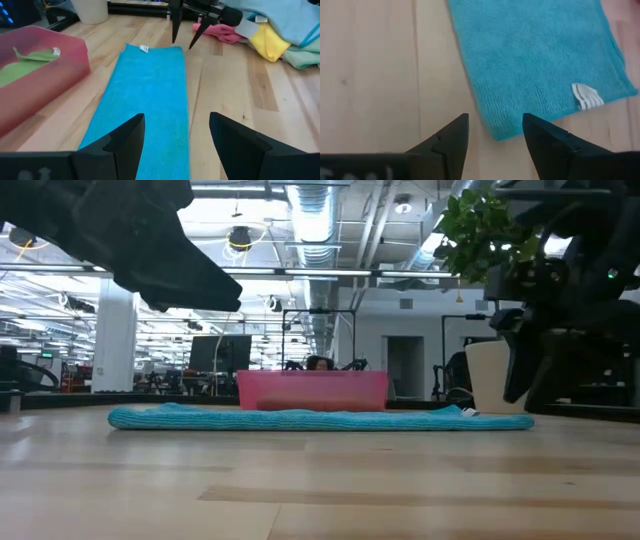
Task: Fold microfiber towels
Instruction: Fold the blue microfiber cloth
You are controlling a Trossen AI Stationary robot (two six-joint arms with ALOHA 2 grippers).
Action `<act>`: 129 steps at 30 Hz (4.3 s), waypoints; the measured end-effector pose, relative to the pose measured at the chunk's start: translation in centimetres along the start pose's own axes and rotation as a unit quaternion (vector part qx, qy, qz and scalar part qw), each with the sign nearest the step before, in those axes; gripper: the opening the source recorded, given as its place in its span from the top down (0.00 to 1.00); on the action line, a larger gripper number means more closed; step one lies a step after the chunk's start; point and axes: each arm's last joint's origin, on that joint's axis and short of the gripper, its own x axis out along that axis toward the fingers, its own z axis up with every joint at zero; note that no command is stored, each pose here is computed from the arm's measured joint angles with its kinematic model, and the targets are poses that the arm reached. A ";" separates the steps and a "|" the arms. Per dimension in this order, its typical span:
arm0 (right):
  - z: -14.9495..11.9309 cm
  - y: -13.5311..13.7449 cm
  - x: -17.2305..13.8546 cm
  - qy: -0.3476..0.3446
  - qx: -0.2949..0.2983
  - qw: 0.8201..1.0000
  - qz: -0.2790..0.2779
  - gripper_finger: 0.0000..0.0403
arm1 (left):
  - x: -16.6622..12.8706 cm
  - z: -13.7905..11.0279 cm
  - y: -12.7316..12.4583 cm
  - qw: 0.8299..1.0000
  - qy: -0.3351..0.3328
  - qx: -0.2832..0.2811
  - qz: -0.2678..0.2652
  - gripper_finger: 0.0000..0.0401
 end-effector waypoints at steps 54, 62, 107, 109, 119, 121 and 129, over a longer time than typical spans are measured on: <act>-0.9 0.0 1.9 0.011 0.021 1.000 0.007 0.54 | 0.1 -1.1 0.1 0.998 0.052 0.008 -0.020 0.46; -1.2 0.1 2.2 0.022 0.027 0.999 0.007 0.65 | 0.1 -1.2 0.2 0.998 0.056 0.012 -0.015 0.46; 8.7 -0.2 0.6 -0.165 -0.057 0.985 0.008 0.92 | 0.1 -1.6 0.4 0.997 0.073 0.017 -0.007 0.46; 9.0 -0.1 0.9 -0.170 -0.055 0.984 0.011 0.91 | 0.1 -1.6 0.4 0.997 0.074 0.016 -0.006 0.46; 9.1 0.5 3.4 -0.161 -0.054 0.985 0.012 0.87 | 0.1 -1.6 0.4 0.997 0.074 0.006 -0.008 0.46; 9.2 0.6 3.7 -0.166 -0.054 0.985 0.013 0.85 | 0.1 -1.6 0.3 0.997 0.075 0.006 -0.009 0.46; 9.7 0.8 3.7 -0.195 -0.049 0.979 0.035 0.70 | 0.1 -1.6 0.3 0.997 0.075 0.005 -0.010 0.46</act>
